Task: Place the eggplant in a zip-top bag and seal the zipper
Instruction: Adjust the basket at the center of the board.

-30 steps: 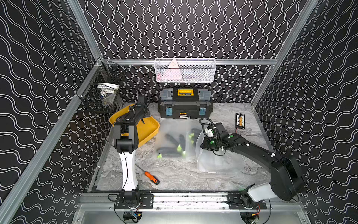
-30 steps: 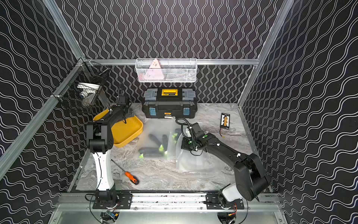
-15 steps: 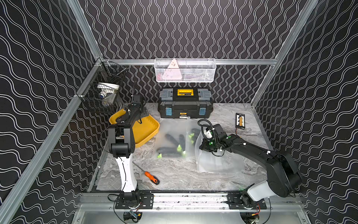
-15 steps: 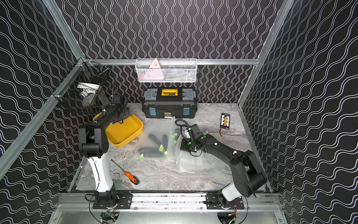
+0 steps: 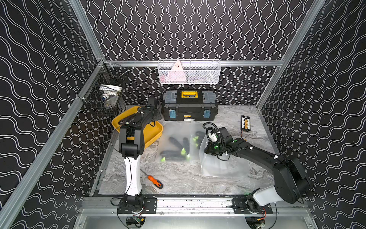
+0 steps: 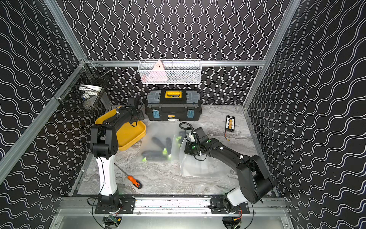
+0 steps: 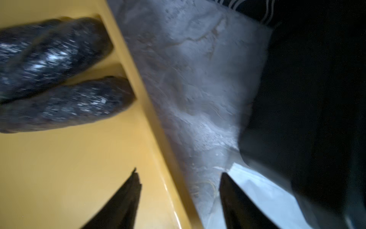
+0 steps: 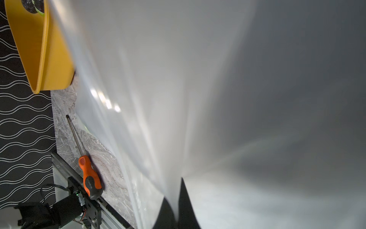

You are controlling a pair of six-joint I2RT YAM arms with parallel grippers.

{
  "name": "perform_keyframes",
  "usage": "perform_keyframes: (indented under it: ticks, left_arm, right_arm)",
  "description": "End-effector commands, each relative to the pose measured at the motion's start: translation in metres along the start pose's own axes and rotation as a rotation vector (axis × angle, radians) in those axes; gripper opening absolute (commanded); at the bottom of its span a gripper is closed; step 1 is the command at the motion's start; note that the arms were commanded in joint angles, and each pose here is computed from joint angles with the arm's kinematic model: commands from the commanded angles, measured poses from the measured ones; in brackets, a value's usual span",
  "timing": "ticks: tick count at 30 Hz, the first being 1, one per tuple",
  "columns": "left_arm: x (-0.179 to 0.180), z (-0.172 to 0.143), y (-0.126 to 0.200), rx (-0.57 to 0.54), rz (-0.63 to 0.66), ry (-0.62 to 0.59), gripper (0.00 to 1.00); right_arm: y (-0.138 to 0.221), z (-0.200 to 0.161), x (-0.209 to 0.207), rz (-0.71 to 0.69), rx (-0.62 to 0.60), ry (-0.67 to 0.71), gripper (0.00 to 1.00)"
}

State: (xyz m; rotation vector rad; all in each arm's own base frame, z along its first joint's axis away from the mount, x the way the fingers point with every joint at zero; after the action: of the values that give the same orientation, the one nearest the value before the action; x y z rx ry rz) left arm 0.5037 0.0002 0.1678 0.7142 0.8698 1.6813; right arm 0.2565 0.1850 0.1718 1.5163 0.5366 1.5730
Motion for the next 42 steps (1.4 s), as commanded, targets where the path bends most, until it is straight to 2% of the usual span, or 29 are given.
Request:
perform_keyframes:
  ticks: [1,3,8,14,24,28,33,34,36,37,39,42]
  left_arm:
    - [0.003,-0.005,0.002,0.006,0.038,-0.025,0.47]
    - [0.003,-0.009,0.005,0.004,0.046,-0.056,0.36]
    - [0.003,-0.014,0.006,0.025,0.040,-0.123,0.26]
    - [-0.003,-0.022,0.021,0.023,-0.040,-0.181,0.22]
    - [-0.005,-0.075,0.060,0.119,-0.134,-0.269,0.18]
    - [-0.020,-0.092,0.072,0.187,-0.161,-0.376,0.18]
    - [-0.012,-0.109,0.075,0.242,-0.125,-0.402,0.28]
    - [-0.009,-0.108,0.076,0.241,-0.117,-0.397,0.33]
    - [-0.007,-0.102,0.081,0.215,-0.115,-0.366,0.52]
    - [-0.006,-0.099,0.084,0.202,-0.129,-0.345,0.57]
    - [-0.007,-0.088,0.091,0.158,-0.150,-0.294,0.66]
    - [-0.007,-0.072,0.096,0.116,-0.113,-0.217,0.72]
  right_arm:
    - [0.002,0.000,0.001,0.000,-0.011,0.013,0.01]
    - [0.002,0.000,0.001,0.003,-0.010,0.015,0.02]
    - [0.000,0.001,0.001,0.007,-0.007,0.018,0.02]
    - [-0.001,0.002,0.002,0.009,-0.007,0.018,0.02]
    - [0.002,0.001,0.004,0.021,-0.015,0.018,0.02]
    - [0.006,0.002,0.004,0.011,-0.028,0.023,0.02]
    - [0.008,0.001,0.004,0.010,-0.032,0.027,0.02]
    - [0.008,0.001,0.003,0.006,-0.032,0.029,0.02]
    - [0.009,0.001,0.004,0.007,-0.034,0.035,0.02]
    - [0.010,0.002,0.005,0.006,-0.033,0.038,0.02]
    - [0.011,0.004,0.007,0.001,-0.042,0.044,0.02]
    - [0.012,0.005,0.009,-0.005,-0.046,0.053,0.03]
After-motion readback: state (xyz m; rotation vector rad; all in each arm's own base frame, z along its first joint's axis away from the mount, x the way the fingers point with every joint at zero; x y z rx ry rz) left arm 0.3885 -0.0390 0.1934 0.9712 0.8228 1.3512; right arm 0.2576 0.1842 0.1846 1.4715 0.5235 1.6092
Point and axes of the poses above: each gripper's point midway between its finger pads, its own y axis back along the fingers, its own x axis along the line the jaws close on, z = x × y, the point moved 10 cm from there along y, back along the fingers, and after that the axes turned 13 degrees about -y, right-handed, at the moved point
